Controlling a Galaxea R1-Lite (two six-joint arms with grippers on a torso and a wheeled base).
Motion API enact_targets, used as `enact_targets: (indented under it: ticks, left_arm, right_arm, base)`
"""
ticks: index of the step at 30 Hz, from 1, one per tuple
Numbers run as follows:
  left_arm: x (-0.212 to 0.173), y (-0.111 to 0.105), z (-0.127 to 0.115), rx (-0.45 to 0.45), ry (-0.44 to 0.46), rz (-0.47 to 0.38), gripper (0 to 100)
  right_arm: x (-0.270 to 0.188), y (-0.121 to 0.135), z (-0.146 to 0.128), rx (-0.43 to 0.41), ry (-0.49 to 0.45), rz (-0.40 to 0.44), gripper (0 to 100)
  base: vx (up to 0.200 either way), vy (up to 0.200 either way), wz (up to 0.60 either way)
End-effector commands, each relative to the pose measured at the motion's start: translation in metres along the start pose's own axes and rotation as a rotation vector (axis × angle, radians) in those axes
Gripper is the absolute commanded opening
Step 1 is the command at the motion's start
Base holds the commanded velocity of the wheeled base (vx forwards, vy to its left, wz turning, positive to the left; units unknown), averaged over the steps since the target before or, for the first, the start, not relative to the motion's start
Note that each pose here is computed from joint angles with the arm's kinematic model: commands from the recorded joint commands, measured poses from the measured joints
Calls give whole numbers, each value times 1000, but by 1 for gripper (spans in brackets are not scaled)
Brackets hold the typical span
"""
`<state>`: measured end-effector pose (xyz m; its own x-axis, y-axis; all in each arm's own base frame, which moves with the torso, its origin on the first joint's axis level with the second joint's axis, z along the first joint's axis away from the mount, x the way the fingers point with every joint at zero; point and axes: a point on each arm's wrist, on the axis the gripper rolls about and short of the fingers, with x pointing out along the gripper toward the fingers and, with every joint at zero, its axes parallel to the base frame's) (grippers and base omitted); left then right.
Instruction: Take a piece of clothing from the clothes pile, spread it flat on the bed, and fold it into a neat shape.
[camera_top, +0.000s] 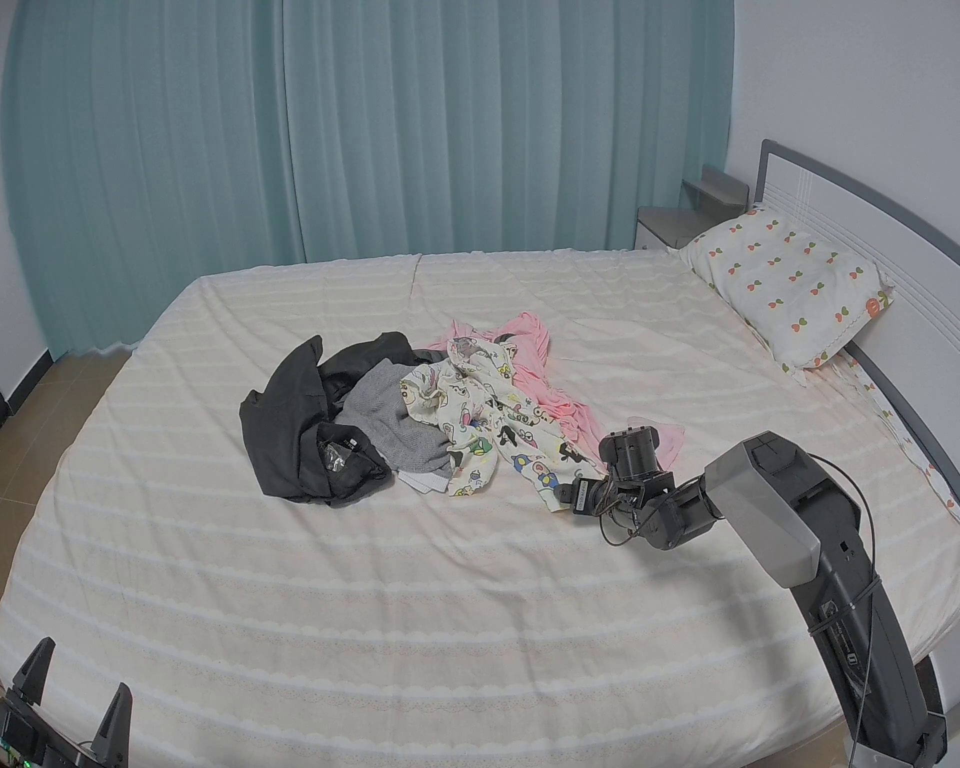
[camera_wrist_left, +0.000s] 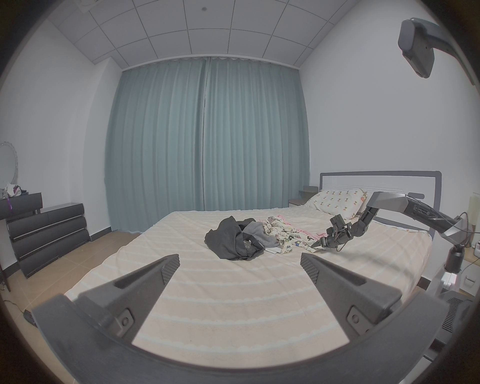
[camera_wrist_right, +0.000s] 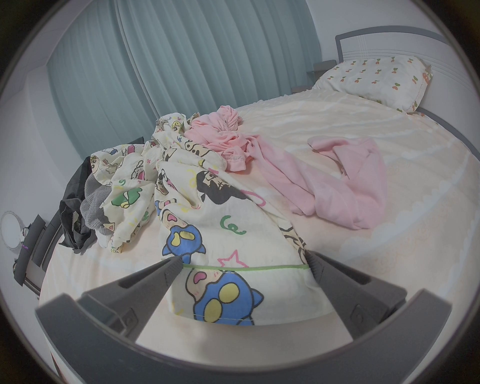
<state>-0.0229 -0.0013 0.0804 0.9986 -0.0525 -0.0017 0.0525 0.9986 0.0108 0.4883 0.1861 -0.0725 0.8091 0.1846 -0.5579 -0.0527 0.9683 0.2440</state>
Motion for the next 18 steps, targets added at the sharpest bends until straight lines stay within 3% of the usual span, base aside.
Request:
enact_targets:
  ticks: [1, 15, 18]
  left_arm:
    - [0, 0, -5, 0, 1, 0, 100]
    - [0, 0, -5, 0, 1, 0, 100]
    - [0, 0, -5, 0, 1, 2, 100]
  right_arm:
    - [-2, 7, 1, -4, -10, 13, 0]
    - [-22, 8, 5, -4, 23, 15, 0]
    - [-46, 6, 9, -1, 66, 27, 0]
  base:
    - [0, 0, 0]
    - [0, 0, 0]
    - [0, 0, 0]
